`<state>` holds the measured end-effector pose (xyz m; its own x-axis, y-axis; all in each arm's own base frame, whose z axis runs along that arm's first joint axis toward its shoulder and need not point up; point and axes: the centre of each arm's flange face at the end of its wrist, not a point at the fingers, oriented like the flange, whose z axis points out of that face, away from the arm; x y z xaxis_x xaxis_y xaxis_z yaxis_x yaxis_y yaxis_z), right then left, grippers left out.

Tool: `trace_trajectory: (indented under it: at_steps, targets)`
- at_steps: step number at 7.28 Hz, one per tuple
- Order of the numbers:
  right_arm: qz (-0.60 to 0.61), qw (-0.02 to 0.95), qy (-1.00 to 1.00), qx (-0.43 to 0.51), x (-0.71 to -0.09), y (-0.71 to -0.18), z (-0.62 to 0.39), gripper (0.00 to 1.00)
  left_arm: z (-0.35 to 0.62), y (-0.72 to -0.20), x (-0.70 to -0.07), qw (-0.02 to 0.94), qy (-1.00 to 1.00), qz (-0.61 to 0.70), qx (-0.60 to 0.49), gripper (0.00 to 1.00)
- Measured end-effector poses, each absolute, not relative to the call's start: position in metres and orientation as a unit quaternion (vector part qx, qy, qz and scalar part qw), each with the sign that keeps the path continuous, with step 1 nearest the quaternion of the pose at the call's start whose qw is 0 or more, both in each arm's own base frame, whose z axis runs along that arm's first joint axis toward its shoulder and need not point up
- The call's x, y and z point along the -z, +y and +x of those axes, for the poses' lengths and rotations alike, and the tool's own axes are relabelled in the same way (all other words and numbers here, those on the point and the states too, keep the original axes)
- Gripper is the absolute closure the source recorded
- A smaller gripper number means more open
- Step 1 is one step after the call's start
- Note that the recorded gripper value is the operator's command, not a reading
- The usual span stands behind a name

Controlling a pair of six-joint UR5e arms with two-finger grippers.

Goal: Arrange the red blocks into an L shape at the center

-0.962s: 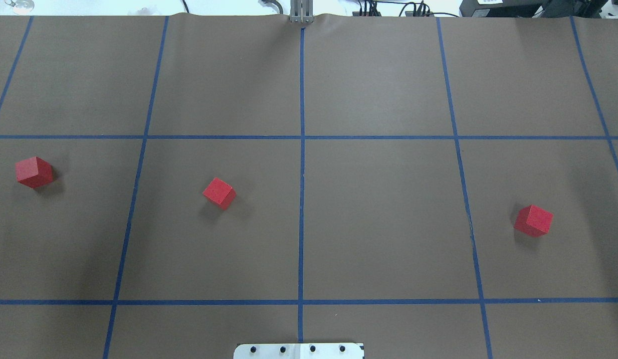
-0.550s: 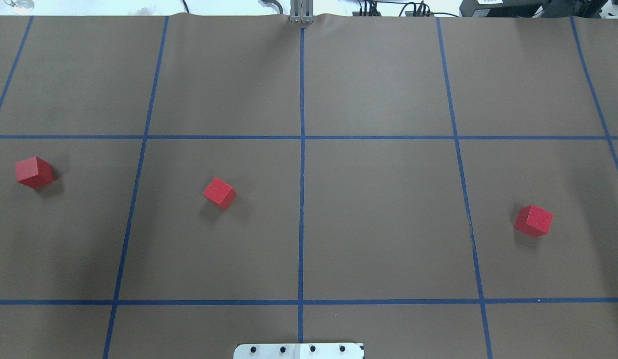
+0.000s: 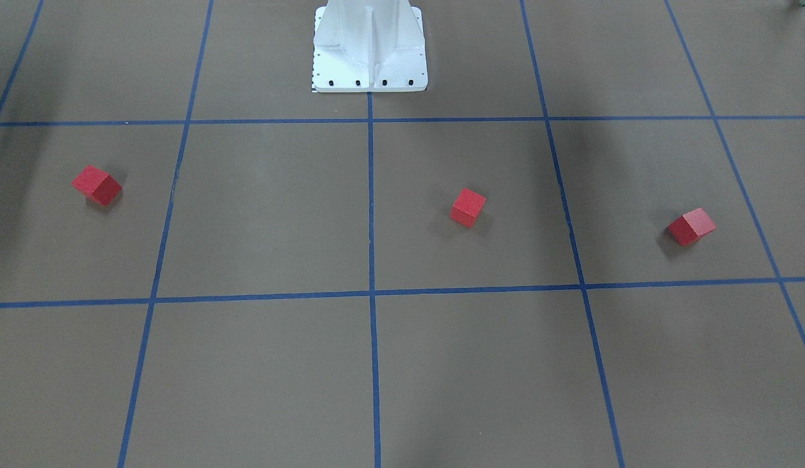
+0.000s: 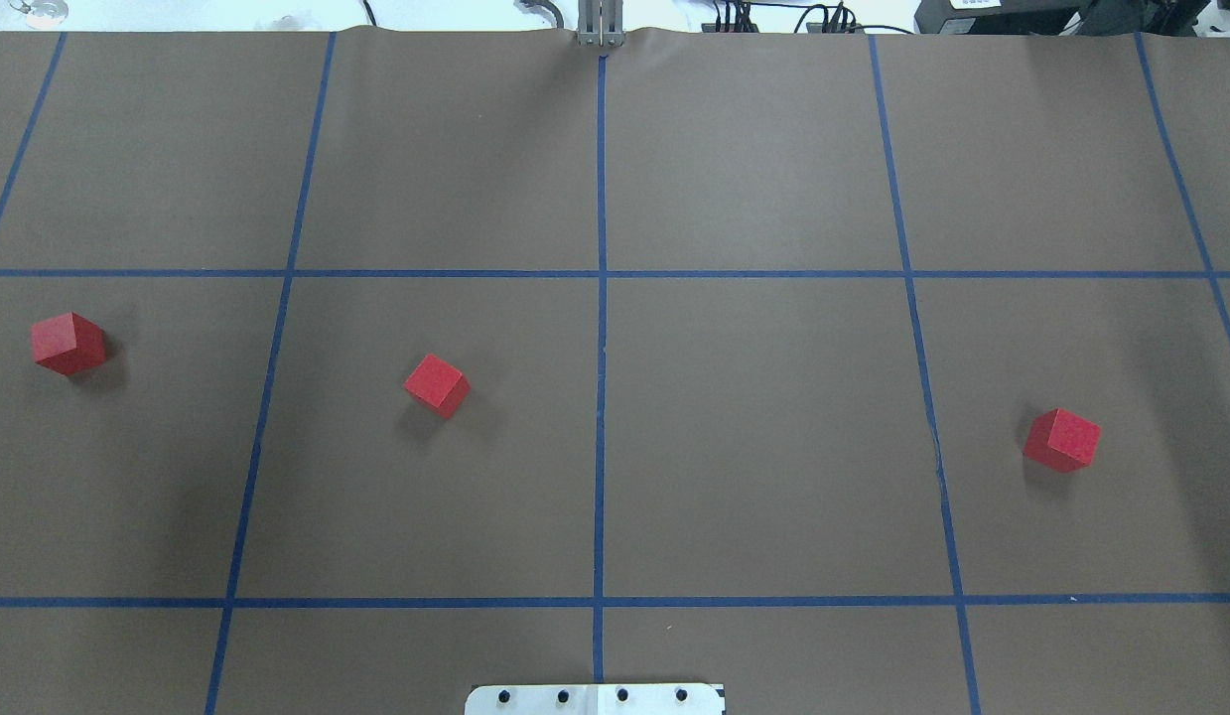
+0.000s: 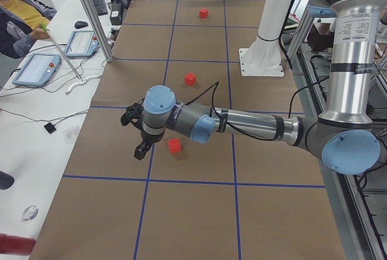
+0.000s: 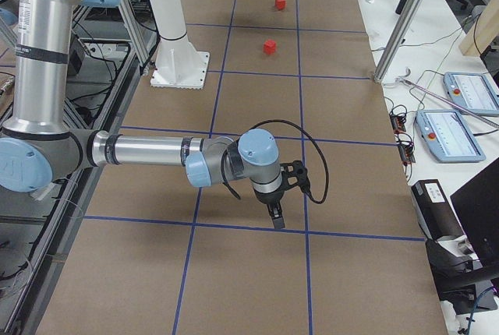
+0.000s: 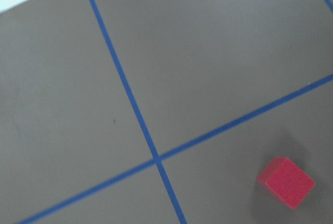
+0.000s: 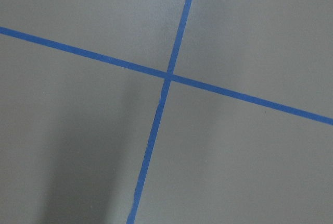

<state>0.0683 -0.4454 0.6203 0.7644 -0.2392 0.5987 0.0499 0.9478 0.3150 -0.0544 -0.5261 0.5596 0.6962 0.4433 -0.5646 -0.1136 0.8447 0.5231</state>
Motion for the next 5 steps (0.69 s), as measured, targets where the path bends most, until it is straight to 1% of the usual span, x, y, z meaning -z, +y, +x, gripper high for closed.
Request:
trace_trajectory:
  at_steps: [2, 4, 5]
  targets:
    - [0.137, 0.924, -0.352, 0.062, -0.618, -0.453, 0.066, 0.01, -0.054, -0.544, -0.557, 0.889, 0.358, 0.24, -0.157, 0.0]
    - [0.133, 0.905, -0.401, 0.05, -0.602, -0.453, 0.055, 0.01, -0.053, -0.545, -0.558, 0.887, 0.357, 0.247, -0.158, 0.0]
    - [0.118, 0.899, -0.421, 0.025, -0.588, -0.454, 0.042, 0.01, -0.052, -0.544, -0.56, 0.886, 0.357, 0.25, -0.16, 0.0]
